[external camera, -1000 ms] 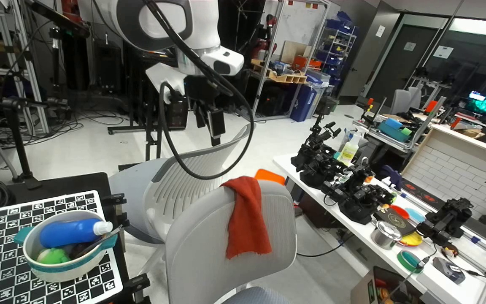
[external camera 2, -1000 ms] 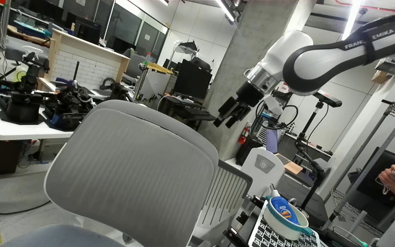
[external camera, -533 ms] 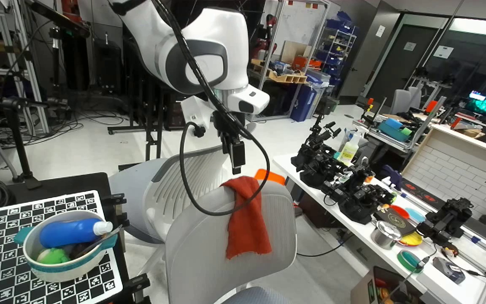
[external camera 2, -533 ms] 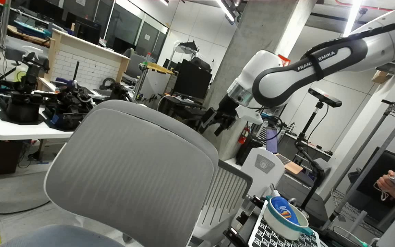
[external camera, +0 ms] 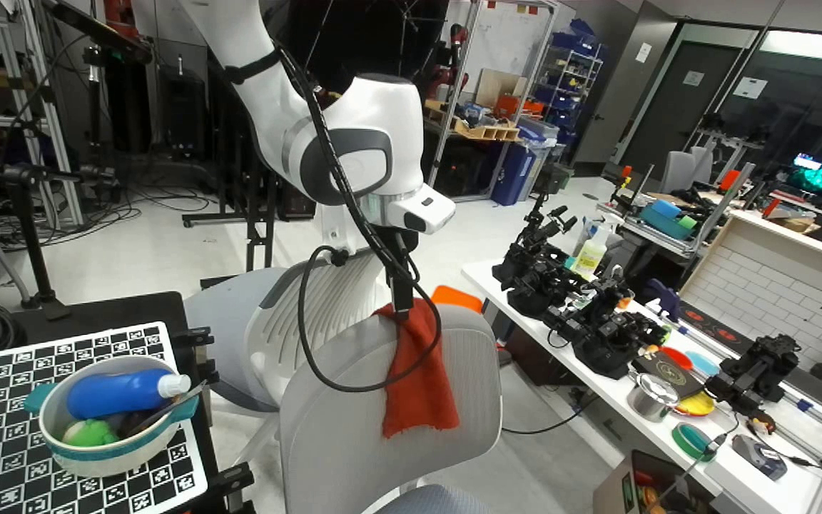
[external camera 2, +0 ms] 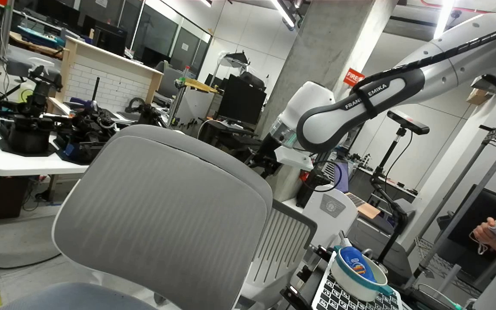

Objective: Move the towel to the backrest of the chair on the left then return it to the chair on the right.

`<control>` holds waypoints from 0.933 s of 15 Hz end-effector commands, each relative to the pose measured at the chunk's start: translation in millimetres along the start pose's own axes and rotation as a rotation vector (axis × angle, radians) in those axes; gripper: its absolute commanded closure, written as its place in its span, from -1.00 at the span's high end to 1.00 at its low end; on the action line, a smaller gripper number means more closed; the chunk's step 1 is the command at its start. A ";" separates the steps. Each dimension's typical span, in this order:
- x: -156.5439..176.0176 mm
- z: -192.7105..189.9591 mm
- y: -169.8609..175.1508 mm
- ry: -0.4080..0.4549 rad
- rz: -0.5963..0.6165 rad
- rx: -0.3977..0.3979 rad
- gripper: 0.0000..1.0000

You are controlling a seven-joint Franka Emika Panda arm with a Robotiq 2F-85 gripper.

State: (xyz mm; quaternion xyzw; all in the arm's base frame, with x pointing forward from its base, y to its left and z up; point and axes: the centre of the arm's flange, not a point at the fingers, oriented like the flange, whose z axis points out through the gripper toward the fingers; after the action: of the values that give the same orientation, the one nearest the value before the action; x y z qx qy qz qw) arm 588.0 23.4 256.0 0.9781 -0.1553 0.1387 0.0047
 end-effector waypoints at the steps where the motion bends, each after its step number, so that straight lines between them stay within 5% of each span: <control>1: 3.0 15.6 -9.7 0.020 0.026 -0.018 0.62; 10: -3.0 5.7 -12.5 0.044 0.036 -0.035 -0.72; 14: -6.9 -30.0 -23.8 0.082 0.014 -0.023 -1.00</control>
State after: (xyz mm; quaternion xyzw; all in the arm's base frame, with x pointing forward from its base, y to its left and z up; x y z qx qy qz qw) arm 595.2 28.6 254.7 0.9734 -0.1684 0.1536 0.0218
